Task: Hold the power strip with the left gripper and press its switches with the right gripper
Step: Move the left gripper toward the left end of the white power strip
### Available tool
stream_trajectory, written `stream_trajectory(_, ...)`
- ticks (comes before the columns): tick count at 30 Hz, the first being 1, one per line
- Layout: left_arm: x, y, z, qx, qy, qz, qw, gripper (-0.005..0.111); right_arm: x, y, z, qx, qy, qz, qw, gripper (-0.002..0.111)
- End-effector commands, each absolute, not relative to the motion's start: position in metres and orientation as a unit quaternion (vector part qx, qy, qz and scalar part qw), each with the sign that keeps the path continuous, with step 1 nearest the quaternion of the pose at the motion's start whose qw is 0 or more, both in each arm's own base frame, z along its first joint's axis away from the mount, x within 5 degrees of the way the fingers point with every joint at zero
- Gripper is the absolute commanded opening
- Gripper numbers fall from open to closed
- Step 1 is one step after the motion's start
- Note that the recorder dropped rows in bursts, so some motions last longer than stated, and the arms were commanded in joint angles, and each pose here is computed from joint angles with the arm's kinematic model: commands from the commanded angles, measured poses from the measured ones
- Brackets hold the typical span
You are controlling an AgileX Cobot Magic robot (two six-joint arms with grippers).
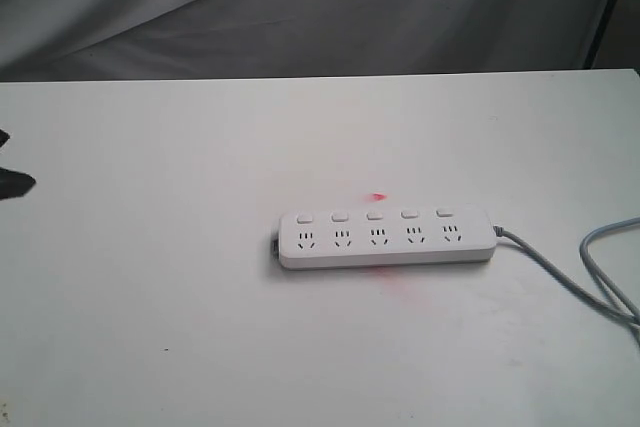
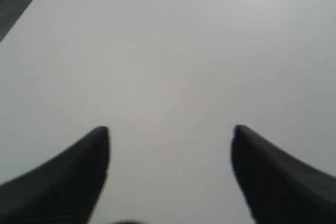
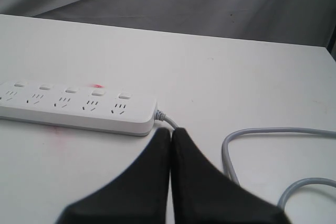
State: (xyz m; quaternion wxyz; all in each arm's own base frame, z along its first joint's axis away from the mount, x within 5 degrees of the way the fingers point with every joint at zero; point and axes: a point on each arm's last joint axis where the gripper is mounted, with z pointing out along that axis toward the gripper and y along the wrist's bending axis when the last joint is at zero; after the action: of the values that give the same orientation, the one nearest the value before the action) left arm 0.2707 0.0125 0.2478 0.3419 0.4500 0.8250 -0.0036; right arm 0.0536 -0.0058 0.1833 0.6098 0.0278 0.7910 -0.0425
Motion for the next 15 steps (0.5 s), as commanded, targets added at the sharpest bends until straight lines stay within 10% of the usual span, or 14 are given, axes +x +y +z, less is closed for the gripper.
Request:
stream_trajectory(1,0.281,0.012,0.226,0.467,0.821,-0.029,0.328,0.098,0.053,-0.005,0.183,0.028,0.789,-0.040,0.612,0.000)
stream_trajectory(15,0.303,-0.039,0.191,0.584,0.729,-0.139,0.331,0.104,0.053,-0.005,0.183,0.028,0.789,-0.040,0.612,0.000)
